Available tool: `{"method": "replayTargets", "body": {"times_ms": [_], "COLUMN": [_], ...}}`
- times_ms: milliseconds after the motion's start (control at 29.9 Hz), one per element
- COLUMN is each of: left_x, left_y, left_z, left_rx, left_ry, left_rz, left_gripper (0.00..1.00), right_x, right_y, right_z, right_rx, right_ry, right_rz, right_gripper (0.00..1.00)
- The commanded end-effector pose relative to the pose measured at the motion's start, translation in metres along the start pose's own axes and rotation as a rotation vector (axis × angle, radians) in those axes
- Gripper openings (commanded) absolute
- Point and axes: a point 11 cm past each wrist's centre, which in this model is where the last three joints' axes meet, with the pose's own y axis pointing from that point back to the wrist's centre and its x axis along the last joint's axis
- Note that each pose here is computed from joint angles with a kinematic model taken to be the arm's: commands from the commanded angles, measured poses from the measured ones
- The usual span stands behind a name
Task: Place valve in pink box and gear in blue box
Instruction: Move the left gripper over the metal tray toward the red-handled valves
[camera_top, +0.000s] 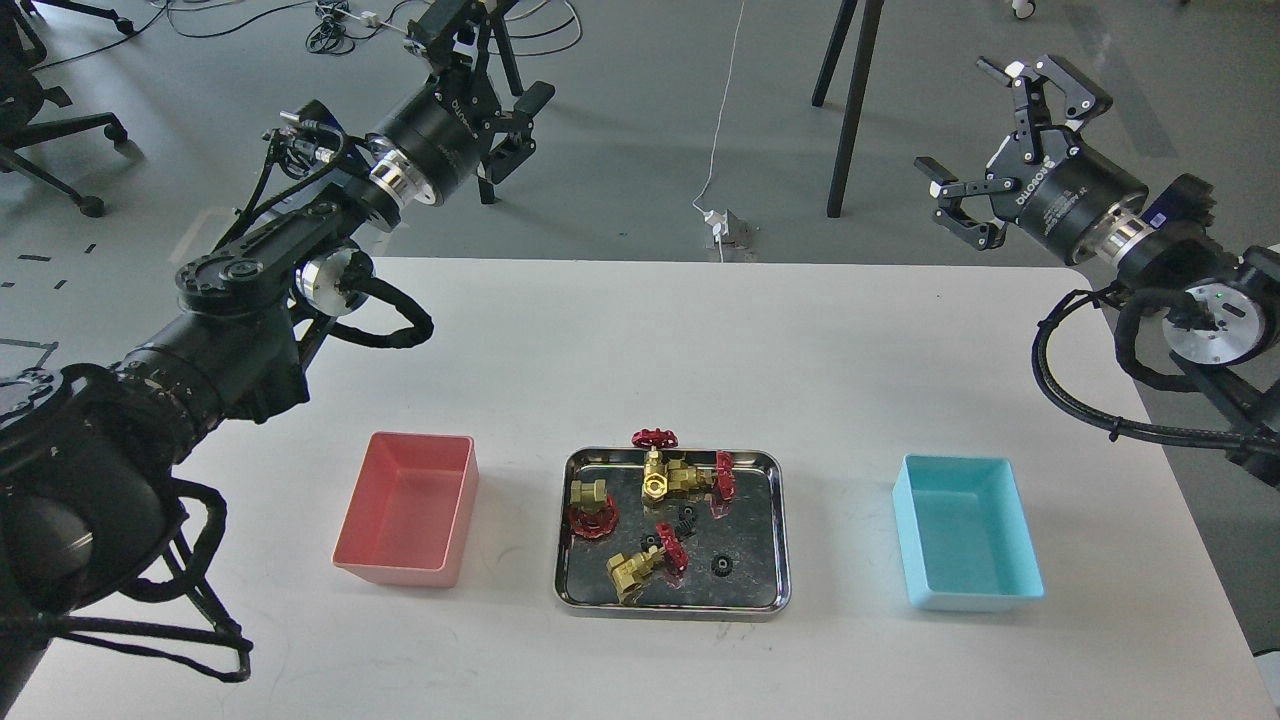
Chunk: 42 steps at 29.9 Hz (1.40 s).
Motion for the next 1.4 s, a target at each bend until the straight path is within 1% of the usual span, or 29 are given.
{"method": "replayTargets", "body": {"times_ms": [0, 134, 167, 234, 268, 334, 435, 502, 535, 602, 635, 669, 702, 736, 803, 903, 970, 1003, 1070, 1137, 1204, 1271, 1371], "left_x": [0.001, 0.008, 0.015, 0.046, 0.051, 0.044, 0.013, -0.024, -0.044, -0.09, -0.101, -0.115, -0.131, -0.144, -0.155, -0.154, -0.157, -0.153, -0.132, -0.11, -0.1, -0.097, -0.091], "left_y": [0.0, -0.001, 0.001, 0.021, 0.026, 0.021, 0.002, -0.01, -0.014, -0.015, -0.009, -0.002, 0.004, 0.008, 0.011, 0.02, 0.03, 0.039, 0.062, 0.084, 0.102, 0.123, 0.136], "left_z": [-0.001, 0.01, 0.013, 0.013, 0.009, 0.013, 0.036, 0.058, 0.069, 0.103, 0.122, 0.139, 0.144, 0.142, 0.13, 0.114, 0.112, 0.108, 0.092, 0.076, 0.047, 0.007, -0.025], "left_rx": [-0.006, -0.042, -0.058, -0.066, -0.07, -0.111, -0.245, -0.323, -0.339, -0.356, -0.353, -0.331, -0.27, -0.202, -0.027, 0.178, 0.272, 0.323, 0.437, 0.466, 0.416, 0.375, 0.357], "left_ry": [0.012, 0.041, 0.056, 0.068, 0.086, 0.145, 0.305, 0.391, 0.4, 0.303, 0.202, 0.078, -0.047, -0.132, -0.332, -0.674, -0.966, -1.094, -1.359, -1.604, -1.739, -1.763, -1.73], "left_rz": [0.008, 0.04, 0.066, 0.163, 0.187, 0.182, 0.108, -0.014, -0.084, -0.284, -0.362, -0.453, -0.54, -0.609, -0.71, -0.799, -0.901, -0.944, -1.027, -1.113, -1.219, -1.34, -1.362], "left_gripper": [1.0, 1.0, 1.0, 1.0, 1.0, 1.0, 1.0, 1.0, 1.0, 1.0, 1.0, 1.0, 1.0, 1.0, 1.0, 0.99, 0.99, 0.99, 0.98, 0.98, 0.98, 0.98, 0.98], "right_x": [0.003, 0.004, 0.005, 0.007, 0.008, 0.014, 0.021, 0.022, 0.023, 0.025, 0.029, 0.036, 0.044, 0.048, 0.05, 0.05, 0.051, 0.052, 0.05, 0.043, 0.033, 0.019, -0.002], "right_y": [0.003, 0.003, 0.004, 0.004, 0.004, 0.004, 0.005, 0.006, 0.006, 0.008, 0.009, 0.012, 0.017, 0.019, 0.02, 0.02, 0.021, 0.021, 0.019, 0.011, 0.002, -0.011, -0.039], "right_z": [0.0, -0.004, -0.006, -0.011, -0.016, -0.025, -0.034, -0.039, -0.039, -0.036, -0.036, -0.037, -0.037, -0.037, -0.04, -0.041, -0.039, -0.038, -0.035, -0.026, -0.015, -0.008, -0.013], "right_rx": [0.011, 0.027, 0.031, 0.041, 0.055, 0.081, 0.126, 0.147, 0.147, 0.14, 0.138, 0.139, 0.141, 0.142, 0.156, 0.163, 0.161, 0.16, 0.159, 0.15, 0.139, 0.135, 0.133], "right_ry": [-0.016, -0.02, -0.018, -0.017, -0.015, -0.019, -0.04, -0.048, -0.051, -0.049, -0.047, -0.045, -0.044, -0.042, -0.042, -0.047, -0.049, -0.051, -0.059, -0.079, -0.103, -0.126, -0.14], "right_rz": [0.009, 0.013, 0.016, 0.021, 0.025, 0.045, 0.072, 0.074, 0.077, 0.083, 0.095, 0.117, 0.145, 0.16, 0.166, 0.166, 0.169, 0.171, 0.166, 0.151, 0.128, 0.096, 0.116], "right_gripper": [0.99, 0.99, 0.99, 0.99, 0.99, 0.99, 0.99, 0.99, 0.99, 0.99, 0.99, 0.99, 0.99, 0.99, 0.99, 0.99, 0.99, 0.99, 0.99, 0.99, 0.99, 0.99, 0.99]}}
